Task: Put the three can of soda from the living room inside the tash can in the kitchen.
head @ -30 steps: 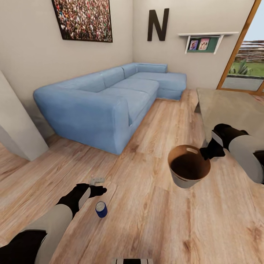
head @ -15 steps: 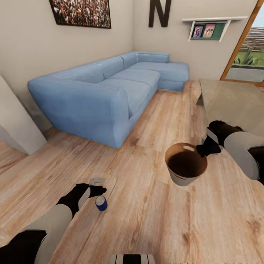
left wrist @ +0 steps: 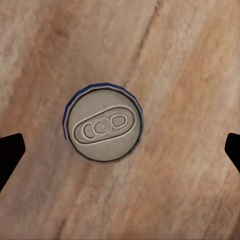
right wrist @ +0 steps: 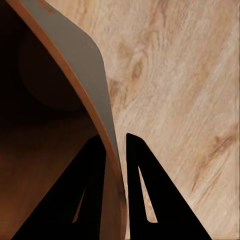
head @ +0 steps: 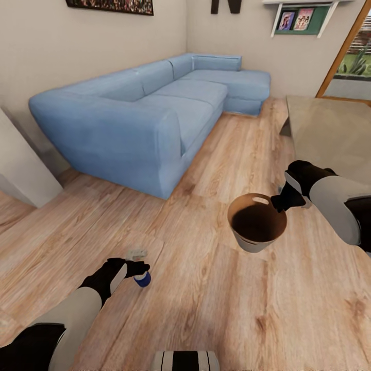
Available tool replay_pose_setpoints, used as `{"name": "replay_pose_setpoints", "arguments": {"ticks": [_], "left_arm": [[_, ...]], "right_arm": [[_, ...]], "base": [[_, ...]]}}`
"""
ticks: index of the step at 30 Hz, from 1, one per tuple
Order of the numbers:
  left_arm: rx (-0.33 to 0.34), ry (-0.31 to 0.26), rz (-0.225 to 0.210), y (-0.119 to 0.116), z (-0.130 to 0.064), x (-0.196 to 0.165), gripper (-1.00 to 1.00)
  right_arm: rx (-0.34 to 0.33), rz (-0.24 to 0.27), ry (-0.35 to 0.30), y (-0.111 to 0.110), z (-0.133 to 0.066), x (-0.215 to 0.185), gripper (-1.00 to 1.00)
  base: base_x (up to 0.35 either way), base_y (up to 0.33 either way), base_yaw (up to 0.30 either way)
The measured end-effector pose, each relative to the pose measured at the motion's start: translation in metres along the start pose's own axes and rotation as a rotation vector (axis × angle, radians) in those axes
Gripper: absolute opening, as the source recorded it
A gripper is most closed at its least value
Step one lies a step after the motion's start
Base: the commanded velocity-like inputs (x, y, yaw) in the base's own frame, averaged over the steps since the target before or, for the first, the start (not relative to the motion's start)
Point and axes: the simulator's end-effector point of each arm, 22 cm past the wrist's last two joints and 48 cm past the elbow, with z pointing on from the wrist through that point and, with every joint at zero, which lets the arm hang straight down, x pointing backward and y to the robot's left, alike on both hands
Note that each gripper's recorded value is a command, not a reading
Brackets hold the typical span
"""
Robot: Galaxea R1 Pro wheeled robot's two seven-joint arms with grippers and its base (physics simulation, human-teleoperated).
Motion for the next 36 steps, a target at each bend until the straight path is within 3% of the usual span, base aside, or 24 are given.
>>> {"name": "replay_pose_setpoints", "arguments": {"ticks": [6, 12, 16, 19, 27, 32, 36], "left_arm": [[0.0, 0.005, 0.0, 0.0, 0.002, 0.003, 1.0], [0.002, 0.006, -0.002, -0.001, 0.003, 0.003, 1.0], [0.002, 0.01, -0.004, 0.0, 0.004, 0.005, 1.0], [0.002, 0.013, -0.005, 0.0, 0.006, 0.007, 1.0], [0.008, 0.023, -0.012, 0.001, 0.01, 0.011, 1.0], [0.007, 0.026, -0.012, 0.001, 0.011, 0.013, 1.0], [0.003, 0.028, -0.007, 0.001, 0.012, 0.014, 1.0]], "right_arm": [[0.007, -0.003, -0.012, -0.001, -0.007, -0.009, -1.0], [0.056, -0.019, -0.037, -0.017, -0.021, -0.021, -1.0], [0.033, -0.004, -0.057, -0.013, -0.03, -0.031, -1.0], [0.011, 0.007, -0.063, -0.008, -0.031, -0.034, -1.0], [0.047, -0.013, -0.053, -0.015, -0.026, -0.034, -1.0], [0.003, 0.008, -0.054, -0.004, -0.023, -0.035, -1.0], [0.036, -0.007, -0.049, -0.012, -0.022, -0.034, -1.0]], "base": [[0.0, 0.0, 0.0], [0.0, 0.0, 0.032], [0.0, 0.0, 0.112], [0.0, 0.0, 0.129], [0.074, 0.042, 0.104], [0.15, 0.063, 0.019], [0.033, 0.013, 0.004]]}}
